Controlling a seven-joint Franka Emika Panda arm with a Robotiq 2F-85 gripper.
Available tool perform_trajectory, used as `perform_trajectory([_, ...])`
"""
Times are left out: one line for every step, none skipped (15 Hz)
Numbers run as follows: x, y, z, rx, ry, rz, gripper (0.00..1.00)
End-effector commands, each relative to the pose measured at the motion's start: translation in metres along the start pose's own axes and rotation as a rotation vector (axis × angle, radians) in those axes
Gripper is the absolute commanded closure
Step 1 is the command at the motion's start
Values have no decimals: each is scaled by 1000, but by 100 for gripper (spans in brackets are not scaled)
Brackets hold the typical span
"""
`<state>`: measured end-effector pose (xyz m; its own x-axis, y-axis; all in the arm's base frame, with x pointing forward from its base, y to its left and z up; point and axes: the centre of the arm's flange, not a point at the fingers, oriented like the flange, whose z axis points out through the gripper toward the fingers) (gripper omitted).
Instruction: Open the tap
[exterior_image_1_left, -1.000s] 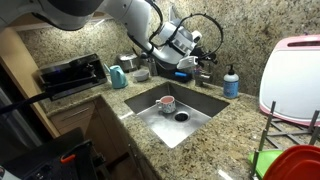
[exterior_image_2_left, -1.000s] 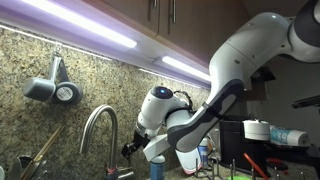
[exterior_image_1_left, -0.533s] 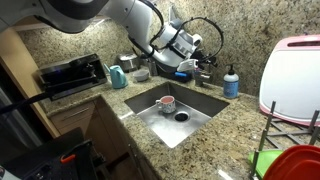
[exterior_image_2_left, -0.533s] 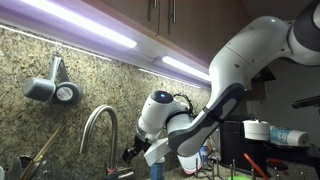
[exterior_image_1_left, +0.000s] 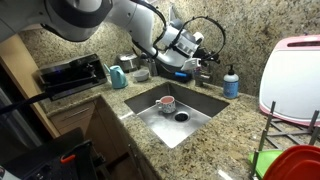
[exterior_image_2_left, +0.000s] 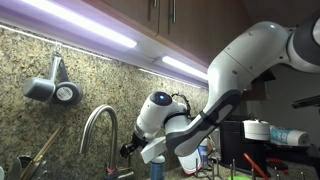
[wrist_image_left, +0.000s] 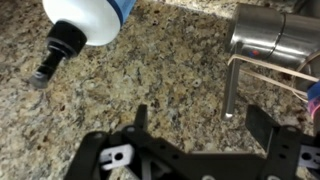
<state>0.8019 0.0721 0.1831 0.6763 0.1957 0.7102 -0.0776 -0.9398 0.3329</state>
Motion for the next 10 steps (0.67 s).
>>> perform_trajectory([6, -4, 10, -10, 42, 10, 0])
perform_trajectory([5, -4, 11, -10, 43, 9, 0])
perform_trajectory([5, -5, 12, -9, 39, 7, 0])
perform_trajectory([4, -6, 12, -17, 30, 5, 0])
perform_trajectory([2, -7, 12, -11, 28, -1, 0])
perform_trajectory([1, -8, 12, -13, 25, 3, 0])
perform_trajectory([0, -8, 12, -11, 12, 4, 0])
perform_trajectory([-2, -8, 12, -12, 10, 6, 0])
perform_trajectory([-6, -6, 9, -1, 6, -1, 0])
perform_trajectory([-7, -6, 10, -1, 5, -1, 0])
